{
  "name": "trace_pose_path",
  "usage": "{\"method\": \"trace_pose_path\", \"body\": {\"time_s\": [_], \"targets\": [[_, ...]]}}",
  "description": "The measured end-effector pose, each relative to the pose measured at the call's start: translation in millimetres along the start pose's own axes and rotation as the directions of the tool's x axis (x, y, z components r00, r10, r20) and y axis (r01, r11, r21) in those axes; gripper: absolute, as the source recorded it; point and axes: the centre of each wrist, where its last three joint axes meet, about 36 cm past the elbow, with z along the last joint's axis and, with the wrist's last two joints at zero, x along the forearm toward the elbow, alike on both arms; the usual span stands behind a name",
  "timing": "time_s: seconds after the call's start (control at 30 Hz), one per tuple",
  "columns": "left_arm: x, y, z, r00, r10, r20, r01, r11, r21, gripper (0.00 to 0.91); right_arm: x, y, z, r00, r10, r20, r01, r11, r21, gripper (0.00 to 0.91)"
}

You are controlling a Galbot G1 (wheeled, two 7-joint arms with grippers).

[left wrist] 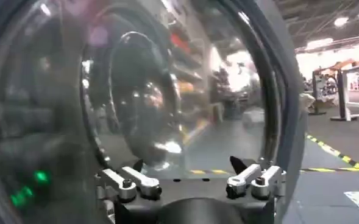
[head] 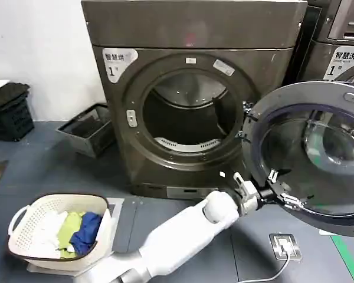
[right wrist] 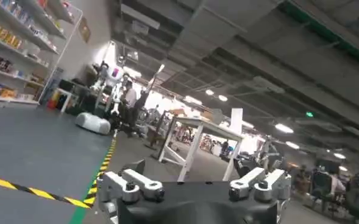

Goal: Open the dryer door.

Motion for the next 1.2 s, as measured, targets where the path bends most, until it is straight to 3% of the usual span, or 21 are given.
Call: {"method": "trace_pose_path", "body": {"time_s": [0.27,0.6,0.87,1.07,1.2], "targets": [[10.8,-32.0,-34.2,0.998,0.049,0.037,-0.05,0.998,0.028,0.907,3.4,6.3,3.4,1.0,-0.014,-0.011,0.014,1.0,-0.007,0.907],[144.5,-4.7,-34.6,0.989,-0.109,-0.101,0.109,0.994,-0.001,0.907,5.2,18.9,2.1,0.998,-0.065,-0.016,0.065,0.997,-0.041,0.907],[252.6,-2.8,-51.0,0.955,-0.243,-0.172,0.247,0.969,0.007,0.907,2.4,42.8,-3.5,0.994,-0.112,-0.003,0.112,0.991,-0.068,0.907],[326.5,-7.1,-64.6,0.902,-0.346,-0.26,0.353,0.935,-0.019,0.907,1.1,63.1,-10.1,0.989,-0.147,-0.005,0.146,0.986,-0.084,0.907],[369.3,-7.2,-72.8,0.822,-0.454,-0.343,0.473,0.881,-0.033,0.907,1.9,74.9,-15.2,0.983,-0.181,-0.002,0.18,0.979,-0.093,0.907]]}}
